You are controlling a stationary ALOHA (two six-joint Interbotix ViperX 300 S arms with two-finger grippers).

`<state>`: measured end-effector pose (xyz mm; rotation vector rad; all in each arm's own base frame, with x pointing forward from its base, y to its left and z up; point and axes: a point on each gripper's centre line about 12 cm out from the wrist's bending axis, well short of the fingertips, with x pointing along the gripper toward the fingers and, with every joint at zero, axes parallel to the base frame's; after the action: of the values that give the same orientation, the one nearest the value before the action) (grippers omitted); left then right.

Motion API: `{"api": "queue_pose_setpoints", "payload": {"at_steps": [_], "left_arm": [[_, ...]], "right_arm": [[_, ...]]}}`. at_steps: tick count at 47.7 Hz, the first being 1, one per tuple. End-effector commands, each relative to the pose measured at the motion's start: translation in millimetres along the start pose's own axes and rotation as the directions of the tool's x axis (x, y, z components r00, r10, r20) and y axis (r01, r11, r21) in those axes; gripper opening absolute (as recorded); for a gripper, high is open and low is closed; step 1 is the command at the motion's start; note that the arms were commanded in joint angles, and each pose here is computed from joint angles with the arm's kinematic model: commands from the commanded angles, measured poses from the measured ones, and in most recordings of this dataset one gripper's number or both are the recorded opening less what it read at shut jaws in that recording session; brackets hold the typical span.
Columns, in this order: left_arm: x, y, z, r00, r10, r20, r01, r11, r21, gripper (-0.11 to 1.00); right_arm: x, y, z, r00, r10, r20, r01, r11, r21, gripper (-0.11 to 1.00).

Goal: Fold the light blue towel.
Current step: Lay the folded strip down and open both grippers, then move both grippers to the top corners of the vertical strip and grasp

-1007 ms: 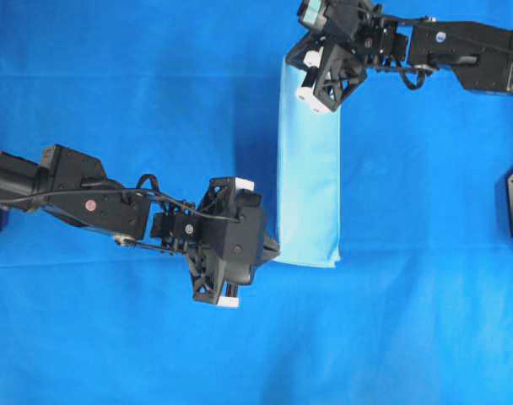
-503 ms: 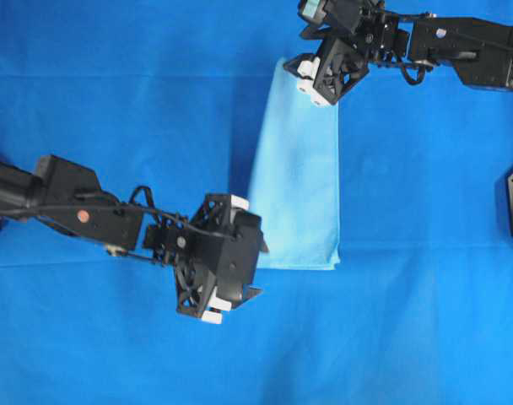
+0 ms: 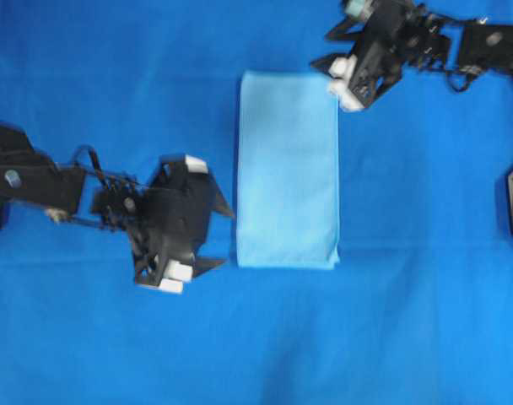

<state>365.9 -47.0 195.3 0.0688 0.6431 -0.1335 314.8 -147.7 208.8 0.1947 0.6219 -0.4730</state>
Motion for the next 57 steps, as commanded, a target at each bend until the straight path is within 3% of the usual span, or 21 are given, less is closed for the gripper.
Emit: {"api": "queue_pose_setpoints", "payload": {"at_steps": [1,9,17,27,45,50,57], "left_arm": [[-16,11,8,0.996,0.028,0.08,-0.027,0.999,-0.019,0.77],[-38,29,-2,0.976,0.087,0.2,-0.077,0.996,-0.053,0.77],[-65,40,-14,0.946,0.135,0.295,-0.116,0.99,-0.082,0.77],[-96,48,-28,0.909,0.186,0.373,-0.151,0.981,-0.121,0.77],[-91,52,-26,0.911,0.193,0.365,-0.157,0.979,-0.127,0.77],[-85,64,-21,0.906,0.226,0.359,-0.184,0.972,-0.148,0.77],[-72,90,-16,0.9,0.29,0.327,-0.239,0.953,-0.187,0.77]], "right_arm": [[-28,11,3,0.997,0.039,0.067,-0.04,0.999,0.001,0.62],[-63,31,-18,0.984,0.129,0.126,-0.131,0.991,0.004,0.62],[-93,53,-35,0.955,0.236,0.182,-0.236,0.971,-0.024,0.62],[-101,56,-56,0.936,0.283,0.209,-0.286,0.958,-0.013,0.62],[-96,54,-53,0.936,0.274,0.219,-0.279,0.96,-0.007,0.62],[-90,44,-46,0.945,0.233,0.231,-0.243,0.97,0.014,0.62],[-70,20,-41,0.971,0.137,0.196,-0.146,0.989,0.033,0.62]]}}
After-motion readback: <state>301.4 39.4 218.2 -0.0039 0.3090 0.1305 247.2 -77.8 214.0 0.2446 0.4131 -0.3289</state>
